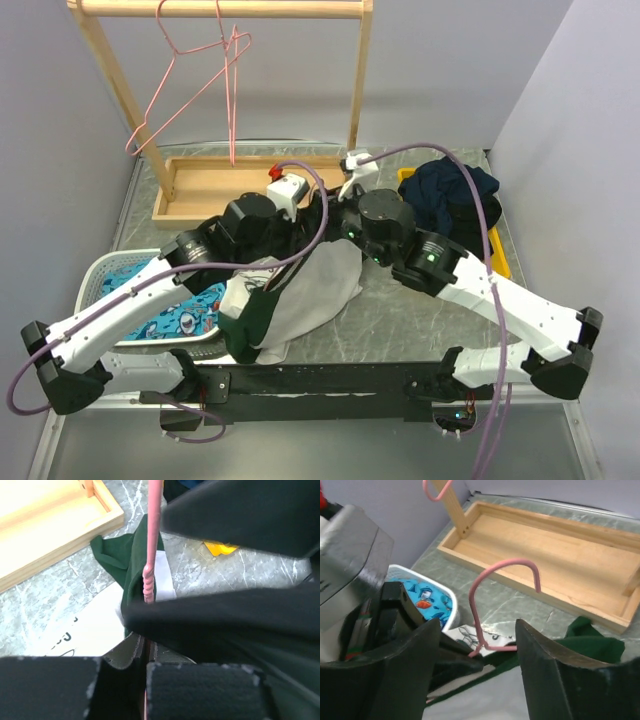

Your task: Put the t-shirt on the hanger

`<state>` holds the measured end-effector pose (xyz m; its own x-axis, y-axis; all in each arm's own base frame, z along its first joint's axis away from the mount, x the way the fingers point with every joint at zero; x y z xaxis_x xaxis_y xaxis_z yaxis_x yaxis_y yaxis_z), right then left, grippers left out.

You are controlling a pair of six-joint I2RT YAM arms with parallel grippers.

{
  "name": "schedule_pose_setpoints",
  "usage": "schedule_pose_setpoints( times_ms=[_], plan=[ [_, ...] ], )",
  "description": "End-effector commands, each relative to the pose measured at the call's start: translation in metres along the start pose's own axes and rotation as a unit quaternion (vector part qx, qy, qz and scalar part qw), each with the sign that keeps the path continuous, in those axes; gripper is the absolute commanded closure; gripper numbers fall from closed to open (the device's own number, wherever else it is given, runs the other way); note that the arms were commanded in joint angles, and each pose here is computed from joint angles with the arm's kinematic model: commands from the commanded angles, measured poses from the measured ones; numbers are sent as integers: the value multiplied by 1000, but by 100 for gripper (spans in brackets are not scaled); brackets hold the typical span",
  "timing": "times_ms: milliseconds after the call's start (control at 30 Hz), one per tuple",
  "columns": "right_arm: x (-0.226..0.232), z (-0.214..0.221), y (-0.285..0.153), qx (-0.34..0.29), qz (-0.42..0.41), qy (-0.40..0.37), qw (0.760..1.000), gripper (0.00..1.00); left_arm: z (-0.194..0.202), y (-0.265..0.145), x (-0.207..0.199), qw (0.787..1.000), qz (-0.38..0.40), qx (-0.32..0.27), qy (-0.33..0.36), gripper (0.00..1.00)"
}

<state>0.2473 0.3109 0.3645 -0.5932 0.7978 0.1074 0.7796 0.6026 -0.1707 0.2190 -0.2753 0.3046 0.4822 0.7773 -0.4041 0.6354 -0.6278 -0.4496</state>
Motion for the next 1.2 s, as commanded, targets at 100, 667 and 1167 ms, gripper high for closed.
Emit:
schedule_pose_setpoints(
  times_ms=[100,667,1167],
  plan=[
    [1,-19,-51,-37,-62,81,994,21,-38,-22,-14,994,42,-97,-12,99],
    [-19,5,-17,9,-111,90,990,31,-85,-62,-36,987,71,-143,17,99],
    [-15,-20,-21,-29,-63,108,992,26,-101,-71,-44,986,74,-147,28,99]
  ],
)
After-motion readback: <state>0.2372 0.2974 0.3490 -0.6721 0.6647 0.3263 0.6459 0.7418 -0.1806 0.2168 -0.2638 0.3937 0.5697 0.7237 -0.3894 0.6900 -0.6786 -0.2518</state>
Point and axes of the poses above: each gripper's point midway between its finger pads, its own y axis out along the fingers, its own x axis along the line the jaws close on, z = x × y, the point moved 1 cm from there along -y, back along the fingers, and after that the axes turned 11 degrees about -y, right-handed, at the moved point
